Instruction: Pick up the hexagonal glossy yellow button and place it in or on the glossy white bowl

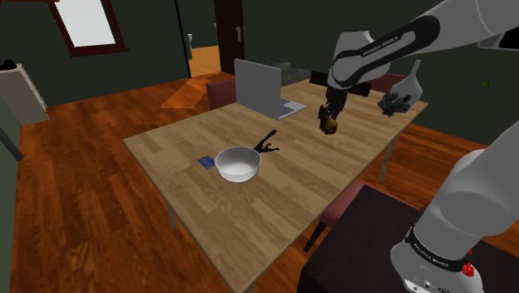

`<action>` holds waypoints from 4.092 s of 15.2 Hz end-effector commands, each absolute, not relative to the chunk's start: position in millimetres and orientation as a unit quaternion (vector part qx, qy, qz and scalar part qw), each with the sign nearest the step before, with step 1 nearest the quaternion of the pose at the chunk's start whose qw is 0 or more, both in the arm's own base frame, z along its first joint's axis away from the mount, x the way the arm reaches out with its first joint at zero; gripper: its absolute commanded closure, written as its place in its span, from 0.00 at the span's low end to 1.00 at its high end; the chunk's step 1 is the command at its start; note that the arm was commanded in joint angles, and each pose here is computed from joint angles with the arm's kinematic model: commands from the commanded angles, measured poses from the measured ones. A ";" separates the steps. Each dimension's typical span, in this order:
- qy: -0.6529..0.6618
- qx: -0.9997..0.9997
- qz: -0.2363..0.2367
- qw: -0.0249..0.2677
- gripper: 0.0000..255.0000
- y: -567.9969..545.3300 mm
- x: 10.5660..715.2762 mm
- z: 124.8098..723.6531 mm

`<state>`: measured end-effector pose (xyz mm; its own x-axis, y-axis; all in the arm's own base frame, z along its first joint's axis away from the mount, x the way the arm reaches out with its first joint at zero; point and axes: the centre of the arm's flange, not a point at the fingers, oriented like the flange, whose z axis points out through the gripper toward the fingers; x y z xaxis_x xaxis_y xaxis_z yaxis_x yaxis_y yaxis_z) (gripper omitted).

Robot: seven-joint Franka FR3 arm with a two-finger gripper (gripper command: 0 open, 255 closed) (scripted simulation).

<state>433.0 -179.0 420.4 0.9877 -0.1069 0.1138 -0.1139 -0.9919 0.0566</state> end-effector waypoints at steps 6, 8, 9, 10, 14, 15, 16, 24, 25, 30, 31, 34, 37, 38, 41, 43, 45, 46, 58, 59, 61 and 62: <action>-0.056 0.996 0.055 0.031 1.00 -100.5 478.5 421.4; -0.056 0.996 0.055 0.031 1.00 -77.1 490.7 421.6; -0.056 0.996 0.055 0.031 1.00 -65.4 496.8 421.7; -0.056 0.996 0.055 0.031 1.00 -53.7 502.8 421.8; -0.056 0.996 0.055 0.031 1.00 -6.8 527.2 422.3; -0.056 0.996 0.055 0.031 1.00 4.9 533.3 422.4; -0.056 0.996 0.055 0.031 1.00 16.6 539.4 422.5; -0.056 0.996 0.055 0.031 1.00 110.3 588.0 423.4; -0.056 0.996 0.055 0.031 1.00 122.0 594.1 423.5; -0.056 0.996 0.055 0.031 1.00 169.1 618.6 418.6; -0.056 0.996 0.055 0.031 1.00 169.1 618.6 413.3; -0.056 0.996 0.055 0.031 1.00 169.1 618.6 397.5; -0.056 0.996 0.055 0.031 1.00 169.1 618.6 381.7; -0.056 0.996 0.055 0.031 1.00 169.1 618.6 376.4; -0.056 0.996 0.055 0.031 1.00 169.1 618.6 360.5; -0.056 0.996 0.055 0.031 1.00 169.1 618.6 350.0; -0.056 0.996 0.055 0.031 1.00 169.1 618.6 349.8; -0.056 0.996 0.055 0.031 1.00 169.1 618.6 349.8; -0.056 0.996 0.055 0.031 0.00 170.0 617.2 362.9; -0.056 0.996 0.055 0.031 0.00 170.9 615.8 376.0; -0.056 0.996 0.055 0.031 0.00 172.5 613.2 399.4; -0.056 0.996 0.055 0.031 0.00 172.5 613.2 399.4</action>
